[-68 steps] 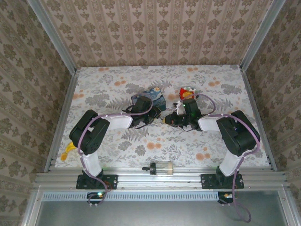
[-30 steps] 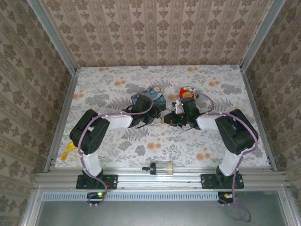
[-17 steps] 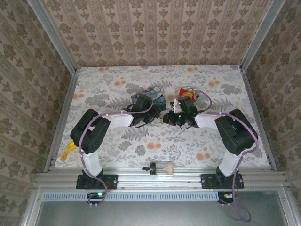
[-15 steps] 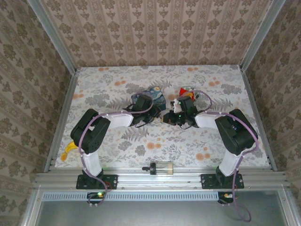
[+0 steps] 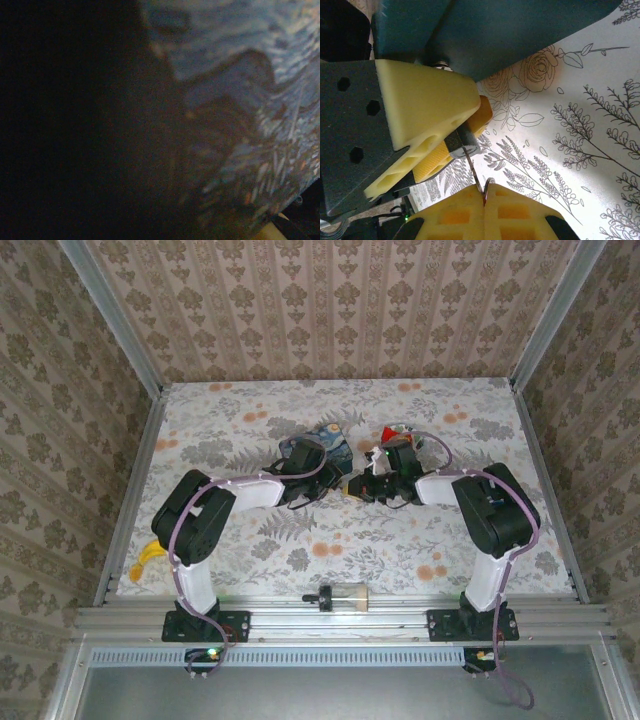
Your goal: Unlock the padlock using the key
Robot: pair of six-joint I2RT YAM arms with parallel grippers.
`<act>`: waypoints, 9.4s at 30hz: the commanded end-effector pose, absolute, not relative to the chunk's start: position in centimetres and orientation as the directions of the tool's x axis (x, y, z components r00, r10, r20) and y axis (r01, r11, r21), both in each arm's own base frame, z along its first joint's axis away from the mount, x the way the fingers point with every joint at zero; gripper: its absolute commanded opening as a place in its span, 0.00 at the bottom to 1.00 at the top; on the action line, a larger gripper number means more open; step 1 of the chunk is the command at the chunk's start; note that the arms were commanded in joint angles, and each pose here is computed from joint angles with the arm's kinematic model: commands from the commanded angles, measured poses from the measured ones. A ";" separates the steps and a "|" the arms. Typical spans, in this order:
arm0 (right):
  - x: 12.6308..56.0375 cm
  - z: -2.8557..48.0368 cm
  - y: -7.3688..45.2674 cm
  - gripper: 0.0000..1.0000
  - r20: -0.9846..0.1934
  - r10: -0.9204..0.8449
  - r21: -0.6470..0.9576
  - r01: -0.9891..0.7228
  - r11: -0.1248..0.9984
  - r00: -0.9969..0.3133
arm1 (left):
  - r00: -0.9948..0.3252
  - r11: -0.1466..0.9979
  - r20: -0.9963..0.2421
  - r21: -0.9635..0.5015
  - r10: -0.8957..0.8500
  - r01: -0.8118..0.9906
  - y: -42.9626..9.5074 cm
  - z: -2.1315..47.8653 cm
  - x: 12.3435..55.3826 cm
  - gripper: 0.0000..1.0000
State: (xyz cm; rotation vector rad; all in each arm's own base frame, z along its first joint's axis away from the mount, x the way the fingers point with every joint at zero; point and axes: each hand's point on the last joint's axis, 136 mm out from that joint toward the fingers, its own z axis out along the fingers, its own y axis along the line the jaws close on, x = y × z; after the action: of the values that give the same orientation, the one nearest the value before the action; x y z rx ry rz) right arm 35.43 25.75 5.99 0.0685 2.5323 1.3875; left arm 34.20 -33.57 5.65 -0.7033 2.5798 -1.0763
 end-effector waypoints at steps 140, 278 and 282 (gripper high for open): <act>35.8 7.5 23.8 0.31 -0.481 0.192 0.638 -0.191 0.746 -0.855 | -0.901 0.633 0.175 -0.658 -0.397 -0.407 -34.7 2.2 29.2 0.18; 32.5 9.0 26.4 0.33 -0.609 -0.295 0.074 -0.423 0.903 -0.736 | -0.845 0.521 -0.099 -0.823 -0.526 -0.228 -32.2 7.2 32.6 0.00; 32.8 8.3 26.8 0.34 -0.597 -0.336 0.026 -0.436 0.900 -0.729 | -0.847 0.527 -0.091 -0.816 -0.524 -0.238 -31.9 6.9 32.6 0.00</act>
State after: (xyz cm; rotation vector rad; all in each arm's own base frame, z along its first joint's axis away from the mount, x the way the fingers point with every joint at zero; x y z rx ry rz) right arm 32.27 27.01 8.44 -0.5037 2.4628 0.3109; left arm 33.16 -32.36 7.19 -0.6084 2.4113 -1.2323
